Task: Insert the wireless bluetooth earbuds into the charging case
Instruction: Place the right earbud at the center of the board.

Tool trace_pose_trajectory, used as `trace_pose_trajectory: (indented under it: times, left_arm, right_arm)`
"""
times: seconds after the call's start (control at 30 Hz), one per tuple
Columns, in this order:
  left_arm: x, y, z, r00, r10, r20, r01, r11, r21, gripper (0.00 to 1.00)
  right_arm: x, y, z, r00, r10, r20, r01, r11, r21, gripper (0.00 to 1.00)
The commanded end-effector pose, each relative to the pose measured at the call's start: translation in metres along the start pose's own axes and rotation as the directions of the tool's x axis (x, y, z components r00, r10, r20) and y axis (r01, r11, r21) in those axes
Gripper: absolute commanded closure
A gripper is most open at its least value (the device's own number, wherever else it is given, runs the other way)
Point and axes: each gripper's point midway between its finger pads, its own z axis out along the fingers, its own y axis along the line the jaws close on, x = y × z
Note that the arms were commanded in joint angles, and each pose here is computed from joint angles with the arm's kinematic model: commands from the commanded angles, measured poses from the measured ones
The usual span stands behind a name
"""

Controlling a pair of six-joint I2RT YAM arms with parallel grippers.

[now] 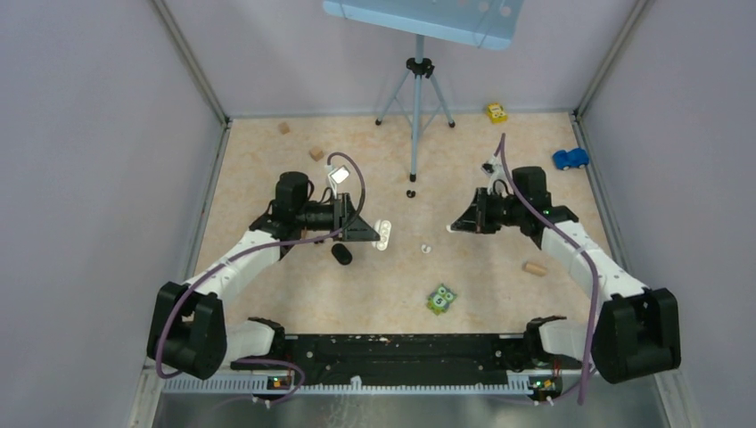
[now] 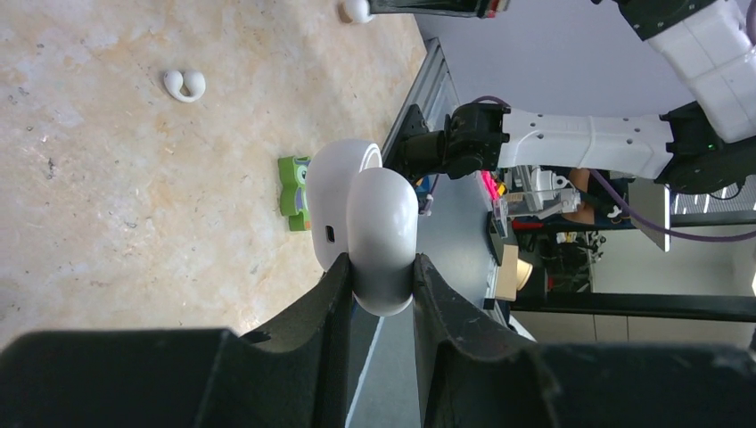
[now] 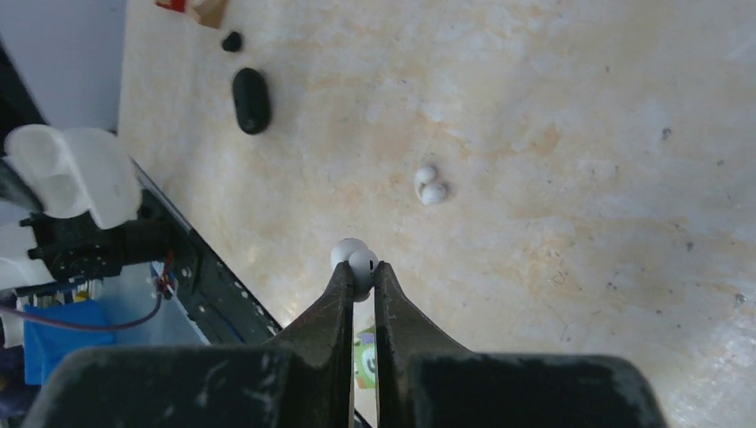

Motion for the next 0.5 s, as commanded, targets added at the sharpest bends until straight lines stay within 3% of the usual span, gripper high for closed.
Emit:
trace_pose_trajectory:
  times: [0.0,0.1,0.23,0.47]
  left_arm:
    - [-0.008,-0.009,0.001,0.997,0.071,0.011,-0.071,0.997,0.029,0.97]
    - [-0.008,-0.007,0.002,0.998,0.061,0.009,-0.061,0.998,0.024,0.97]
    - [-0.006,-0.008,0.0,0.999,0.054,0.004,-0.054,0.998,0.024,0.97]
    - [-0.004,-0.007,-0.001,0.999,0.051,0.011,-0.051,0.999,0.011,0.97]
  right_arm:
    - [0.018,-0.034,0.017,0.99,0.056,-0.132,-0.039,0.991,0.128,1.0]
    - [0.026,-0.052,0.031,0.981,0.048,-0.187,-0.012,0.982,0.191,1.0]
    - [0.027,-0.067,0.048,0.971,0.017,-0.24,0.04,0.972,0.231,0.92]
    - [0.032,-0.084,0.07,0.96,0.063,-0.271,0.005,0.97,0.244,0.8]
